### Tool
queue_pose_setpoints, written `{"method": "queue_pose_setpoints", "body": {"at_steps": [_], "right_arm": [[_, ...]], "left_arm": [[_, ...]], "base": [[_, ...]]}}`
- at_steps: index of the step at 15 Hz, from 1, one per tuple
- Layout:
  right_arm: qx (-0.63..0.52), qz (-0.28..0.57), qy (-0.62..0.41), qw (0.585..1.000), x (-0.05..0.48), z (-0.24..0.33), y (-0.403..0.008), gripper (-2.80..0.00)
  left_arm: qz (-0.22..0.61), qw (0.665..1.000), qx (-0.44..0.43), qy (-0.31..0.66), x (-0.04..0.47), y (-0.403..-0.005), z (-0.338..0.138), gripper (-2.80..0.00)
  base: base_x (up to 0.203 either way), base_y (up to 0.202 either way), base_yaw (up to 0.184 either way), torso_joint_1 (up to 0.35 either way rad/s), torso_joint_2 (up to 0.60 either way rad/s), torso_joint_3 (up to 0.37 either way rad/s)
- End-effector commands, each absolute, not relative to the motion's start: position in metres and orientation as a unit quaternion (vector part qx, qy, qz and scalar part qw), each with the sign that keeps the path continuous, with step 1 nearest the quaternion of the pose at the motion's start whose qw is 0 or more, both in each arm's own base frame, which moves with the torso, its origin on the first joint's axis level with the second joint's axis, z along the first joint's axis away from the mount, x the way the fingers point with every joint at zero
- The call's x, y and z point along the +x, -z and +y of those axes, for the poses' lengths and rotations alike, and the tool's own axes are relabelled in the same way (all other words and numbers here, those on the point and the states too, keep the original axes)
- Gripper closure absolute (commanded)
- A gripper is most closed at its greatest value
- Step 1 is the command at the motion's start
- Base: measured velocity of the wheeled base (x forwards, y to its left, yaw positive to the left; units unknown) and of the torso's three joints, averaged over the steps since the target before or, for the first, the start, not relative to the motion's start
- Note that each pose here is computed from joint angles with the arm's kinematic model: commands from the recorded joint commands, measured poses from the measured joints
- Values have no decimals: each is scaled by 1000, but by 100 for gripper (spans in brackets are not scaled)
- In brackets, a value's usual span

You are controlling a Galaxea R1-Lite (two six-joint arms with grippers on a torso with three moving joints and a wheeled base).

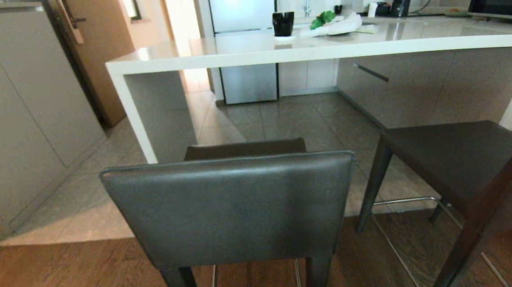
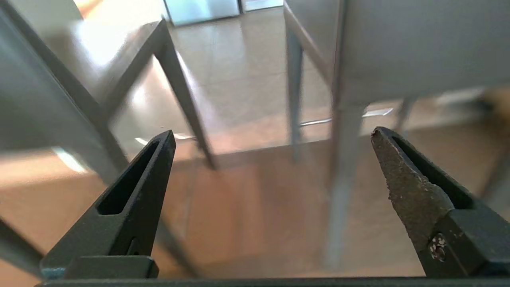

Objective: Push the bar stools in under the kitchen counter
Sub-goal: Push the gray chair back under the dining table

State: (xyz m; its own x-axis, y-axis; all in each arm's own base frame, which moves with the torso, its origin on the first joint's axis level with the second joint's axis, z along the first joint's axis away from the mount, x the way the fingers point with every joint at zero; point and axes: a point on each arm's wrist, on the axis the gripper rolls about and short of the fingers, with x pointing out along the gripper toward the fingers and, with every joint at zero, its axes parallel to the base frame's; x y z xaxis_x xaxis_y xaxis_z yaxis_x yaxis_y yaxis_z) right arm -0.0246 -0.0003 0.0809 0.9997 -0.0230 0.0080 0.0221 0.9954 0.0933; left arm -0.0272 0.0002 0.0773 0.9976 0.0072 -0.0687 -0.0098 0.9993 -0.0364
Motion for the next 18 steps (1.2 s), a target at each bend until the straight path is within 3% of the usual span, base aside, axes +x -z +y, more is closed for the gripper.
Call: {"method": "queue_pose_setpoints", "body": {"at_steps": [1, 17, 18], "right_arm": [[-41, 2, 1, 999, -23, 0, -77, -280], [-14, -2, 1, 1000, -23, 0, -76, -280], [-10, -3, 2, 1000, -23, 0, -76, 0]], "left_arm": [[34, 999, -18, -4, -27, -78, 0, -280], [33, 999, -7, -5, -27, -77, 0, -280], [33, 999, -7, -5, -27, -77, 0, -280]], "base": [[0, 0, 0, 0, 0, 0], [0, 0, 0, 0, 0, 0], [0, 0, 0, 0, 0, 0]]}}
